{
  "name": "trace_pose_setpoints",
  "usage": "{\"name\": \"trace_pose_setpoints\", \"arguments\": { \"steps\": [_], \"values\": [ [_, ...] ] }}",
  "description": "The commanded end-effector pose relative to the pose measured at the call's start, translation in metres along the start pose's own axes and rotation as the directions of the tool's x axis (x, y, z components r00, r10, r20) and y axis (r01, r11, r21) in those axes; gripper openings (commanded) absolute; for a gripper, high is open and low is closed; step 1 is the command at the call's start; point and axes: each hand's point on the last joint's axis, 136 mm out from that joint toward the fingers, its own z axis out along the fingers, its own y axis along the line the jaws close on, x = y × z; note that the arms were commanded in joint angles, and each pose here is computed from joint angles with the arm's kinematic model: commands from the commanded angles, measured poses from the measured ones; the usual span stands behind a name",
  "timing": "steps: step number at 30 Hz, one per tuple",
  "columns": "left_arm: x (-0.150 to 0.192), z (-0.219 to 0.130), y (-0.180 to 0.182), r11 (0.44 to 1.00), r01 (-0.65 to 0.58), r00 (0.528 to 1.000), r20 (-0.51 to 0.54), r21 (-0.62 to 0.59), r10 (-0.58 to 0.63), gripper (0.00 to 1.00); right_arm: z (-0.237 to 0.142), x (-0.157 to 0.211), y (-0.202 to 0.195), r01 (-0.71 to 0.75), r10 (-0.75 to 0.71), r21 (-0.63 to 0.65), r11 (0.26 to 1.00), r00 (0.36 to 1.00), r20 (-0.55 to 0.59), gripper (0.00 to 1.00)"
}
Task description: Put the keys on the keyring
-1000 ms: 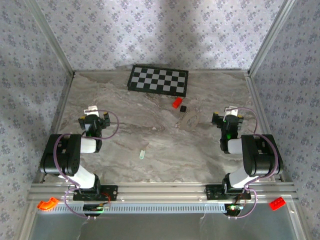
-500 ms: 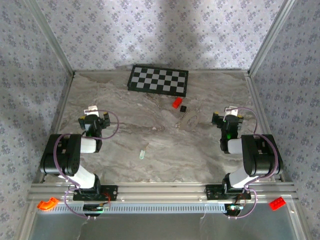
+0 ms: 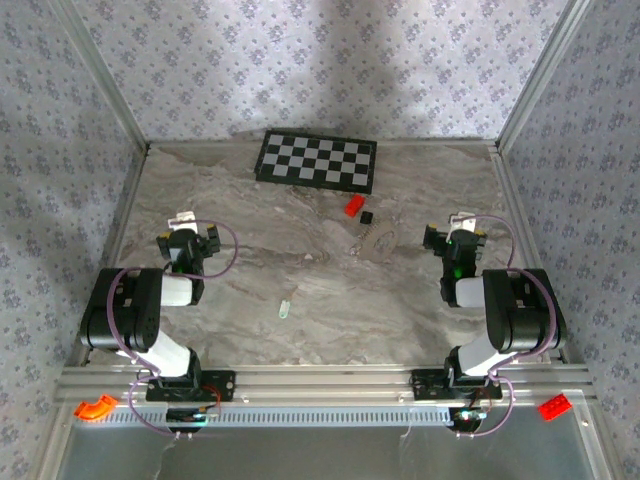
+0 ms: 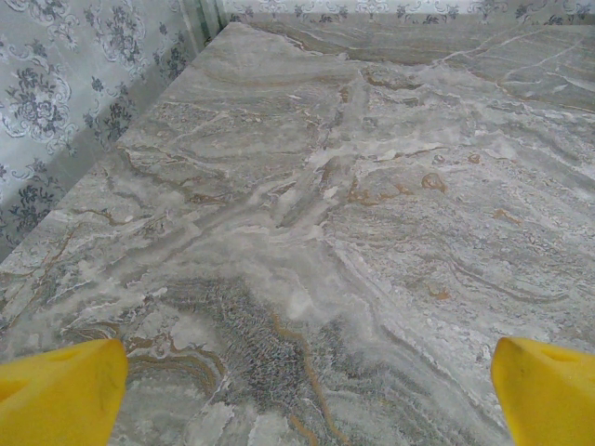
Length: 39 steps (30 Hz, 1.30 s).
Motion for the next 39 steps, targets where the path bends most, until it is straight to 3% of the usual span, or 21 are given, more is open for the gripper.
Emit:
{"name": "trace_pose_setpoints", "arguments": {
  "steps": [1,39],
  "values": [
    [-0.010,0.002,0.000,1.000,0.020,1.000,0.022,0.009,-0.020,1.00,0.003,-0.004,-0.001,-0.005,0.005,0.001,1.000,1.000,0.007,1.00],
    [-0.015,-0.002,-0.001,0.999,0.023,0.999,0.024,0.023,-0.024,1.00,-0.008,-0.010,-0.002,-0.031,0.032,-0.035,0.999,0.999,0.035,1.00]
  ]
}}
